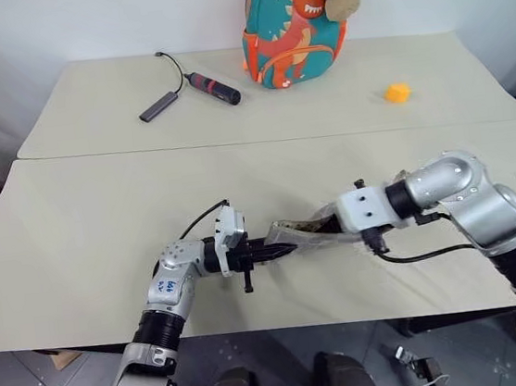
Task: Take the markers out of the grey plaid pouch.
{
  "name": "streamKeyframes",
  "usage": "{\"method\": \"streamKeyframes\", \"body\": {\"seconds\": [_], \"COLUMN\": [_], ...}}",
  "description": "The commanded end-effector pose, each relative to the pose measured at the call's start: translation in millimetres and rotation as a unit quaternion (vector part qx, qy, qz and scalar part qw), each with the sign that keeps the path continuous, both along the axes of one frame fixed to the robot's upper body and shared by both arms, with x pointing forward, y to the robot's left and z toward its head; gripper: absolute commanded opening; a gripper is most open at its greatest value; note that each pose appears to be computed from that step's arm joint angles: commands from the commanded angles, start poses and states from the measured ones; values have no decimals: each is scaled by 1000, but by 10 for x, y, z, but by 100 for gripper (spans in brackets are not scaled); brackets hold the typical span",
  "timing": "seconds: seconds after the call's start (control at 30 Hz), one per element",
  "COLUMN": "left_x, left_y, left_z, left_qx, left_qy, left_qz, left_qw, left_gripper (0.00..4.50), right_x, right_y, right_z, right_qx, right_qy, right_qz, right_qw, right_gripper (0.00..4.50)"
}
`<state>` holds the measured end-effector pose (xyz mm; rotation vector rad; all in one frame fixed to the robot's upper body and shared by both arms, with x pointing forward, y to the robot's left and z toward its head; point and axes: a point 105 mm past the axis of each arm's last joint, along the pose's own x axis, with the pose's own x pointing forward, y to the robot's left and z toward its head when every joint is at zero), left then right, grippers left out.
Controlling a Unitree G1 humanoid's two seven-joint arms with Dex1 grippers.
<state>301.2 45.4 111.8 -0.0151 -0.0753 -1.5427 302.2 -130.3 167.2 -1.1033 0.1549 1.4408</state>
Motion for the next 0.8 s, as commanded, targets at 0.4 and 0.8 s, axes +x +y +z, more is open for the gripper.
{"method": "streamKeyframes", "body": {"seconds": [0.4, 0.8], "left_x": [-31, -64], "left_y": [46, 71], "left_z": [23, 24], "left_qx": [-5, -12], "left_qy": [-3, 11], "left_qz": [10, 8], "left_qw": [1000, 1000], "left_gripper": [0, 0], "right_x": [-90, -338], "right_y": [-317, -155], "right_z": [275, 682], "right_qx": [173, 293], "right_qy": [45, 128], "right_qz": [-2, 18], "right_qw": [984, 947], "right_gripper": [40, 40]}}
